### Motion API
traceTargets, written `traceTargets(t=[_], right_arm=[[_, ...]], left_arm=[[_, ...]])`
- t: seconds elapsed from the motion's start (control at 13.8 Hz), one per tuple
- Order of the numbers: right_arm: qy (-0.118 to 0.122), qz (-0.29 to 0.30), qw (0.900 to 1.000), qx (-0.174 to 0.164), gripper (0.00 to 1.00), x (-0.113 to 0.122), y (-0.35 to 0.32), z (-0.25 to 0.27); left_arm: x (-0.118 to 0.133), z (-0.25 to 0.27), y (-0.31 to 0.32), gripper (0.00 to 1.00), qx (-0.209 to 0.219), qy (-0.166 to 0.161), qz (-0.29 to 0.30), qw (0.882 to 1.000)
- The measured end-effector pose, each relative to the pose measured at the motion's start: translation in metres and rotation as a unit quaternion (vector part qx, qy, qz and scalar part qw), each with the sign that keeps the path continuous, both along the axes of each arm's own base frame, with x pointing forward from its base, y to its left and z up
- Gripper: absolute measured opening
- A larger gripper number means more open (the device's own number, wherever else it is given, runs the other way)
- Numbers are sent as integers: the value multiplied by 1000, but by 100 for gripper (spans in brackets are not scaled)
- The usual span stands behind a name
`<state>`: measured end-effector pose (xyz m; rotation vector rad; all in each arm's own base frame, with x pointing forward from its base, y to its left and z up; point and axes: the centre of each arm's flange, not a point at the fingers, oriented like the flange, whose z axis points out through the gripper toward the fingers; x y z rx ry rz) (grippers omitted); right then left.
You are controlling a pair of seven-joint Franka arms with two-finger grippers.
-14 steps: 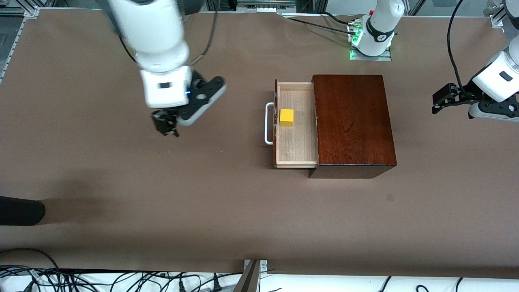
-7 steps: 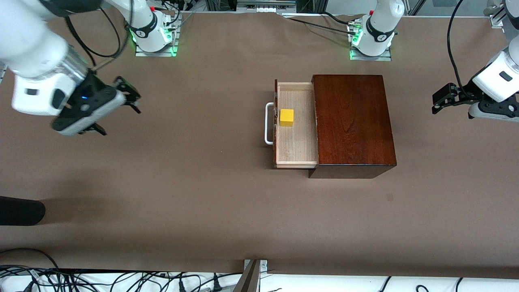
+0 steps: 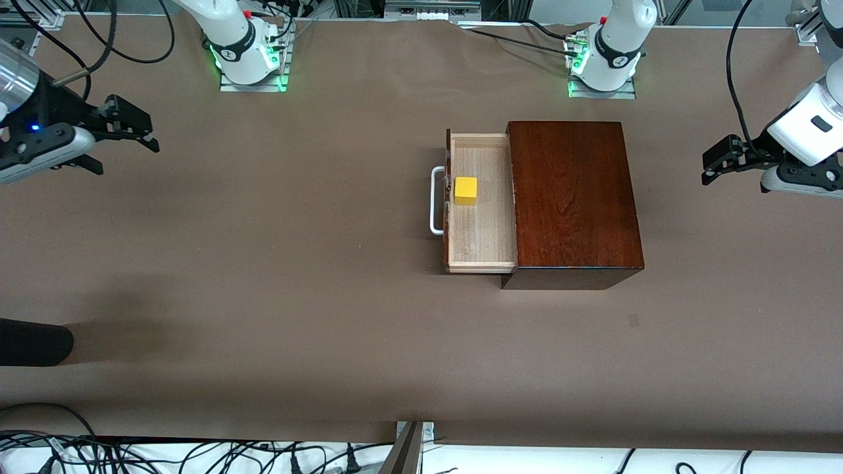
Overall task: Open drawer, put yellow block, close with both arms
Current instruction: 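Move the left gripper to the front of the open drawer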
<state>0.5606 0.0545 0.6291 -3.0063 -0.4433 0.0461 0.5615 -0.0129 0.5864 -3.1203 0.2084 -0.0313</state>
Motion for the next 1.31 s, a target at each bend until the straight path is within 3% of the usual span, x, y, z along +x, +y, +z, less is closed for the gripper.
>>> traceTargets(t=[0.15,0.44,0.73,0.95,1.16,1.31], right_arm=[[10,-24,999,-19,100,-4,-7,0],[7,-31,998,-45,100,-6,-12,4],[6,-31,998,-47,100,-6,-11,4],[6,-30,998,-47,100,-6,-10,4],[7,-29,998,-48,100,-6,-9,3],[6,-29,998,-48,100,-6,-10,3]], left_arm=[[0,0,0,100,0,0,0,1000],[0,-4,-16,100,0,7,-15,1000],[-13,-38,-144,100,3,58,-129,990],[-26,-65,-259,100,-9,71,-228,971],[-30,-95,-357,100,-41,57,-309,949],[-30,-129,-406,100,-66,33,-383,921]])
